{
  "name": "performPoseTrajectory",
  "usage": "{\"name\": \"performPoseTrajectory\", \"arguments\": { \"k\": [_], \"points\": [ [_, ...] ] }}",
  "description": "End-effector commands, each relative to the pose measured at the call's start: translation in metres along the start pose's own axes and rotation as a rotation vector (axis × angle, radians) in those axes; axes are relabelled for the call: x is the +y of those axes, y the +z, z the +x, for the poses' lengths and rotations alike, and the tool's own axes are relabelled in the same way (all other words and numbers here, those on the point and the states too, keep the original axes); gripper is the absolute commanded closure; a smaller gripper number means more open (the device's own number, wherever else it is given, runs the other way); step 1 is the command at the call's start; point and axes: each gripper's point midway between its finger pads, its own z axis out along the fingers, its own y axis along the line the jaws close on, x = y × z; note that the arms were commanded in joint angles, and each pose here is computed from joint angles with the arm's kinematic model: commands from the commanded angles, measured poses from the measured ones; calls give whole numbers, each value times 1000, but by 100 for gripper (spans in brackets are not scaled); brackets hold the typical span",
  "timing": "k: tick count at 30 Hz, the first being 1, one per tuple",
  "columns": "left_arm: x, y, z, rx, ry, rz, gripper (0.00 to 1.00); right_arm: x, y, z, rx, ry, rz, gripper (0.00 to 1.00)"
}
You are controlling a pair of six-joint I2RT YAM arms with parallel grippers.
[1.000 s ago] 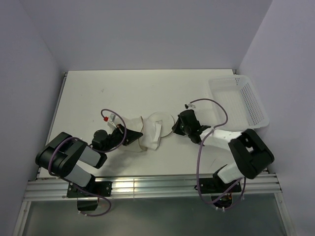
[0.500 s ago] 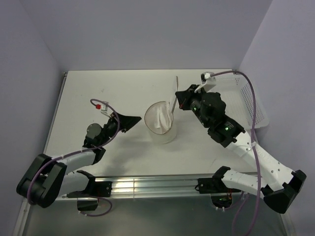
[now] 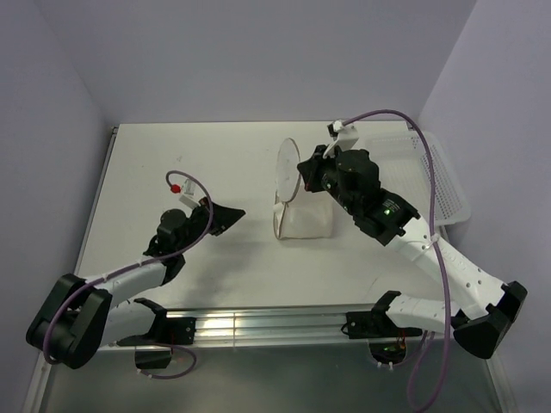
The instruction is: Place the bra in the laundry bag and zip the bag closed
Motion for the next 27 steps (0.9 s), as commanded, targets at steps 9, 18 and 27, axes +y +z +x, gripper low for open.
{"name": "performPoseTrajectory", "arguments": {
  "k": [9,18,27],
  "points": [
    [50,42,51,259,54,-205,58,-3,-5,-25,-82,104,-80,100],
    [43,65,115,341,-15,-231,49,-7,-1,-14,-68,124,-84,100],
    [59,64,119,215,-214,-227,50,-8,-8,-15,-79,124,-90,100]
  ]
}}
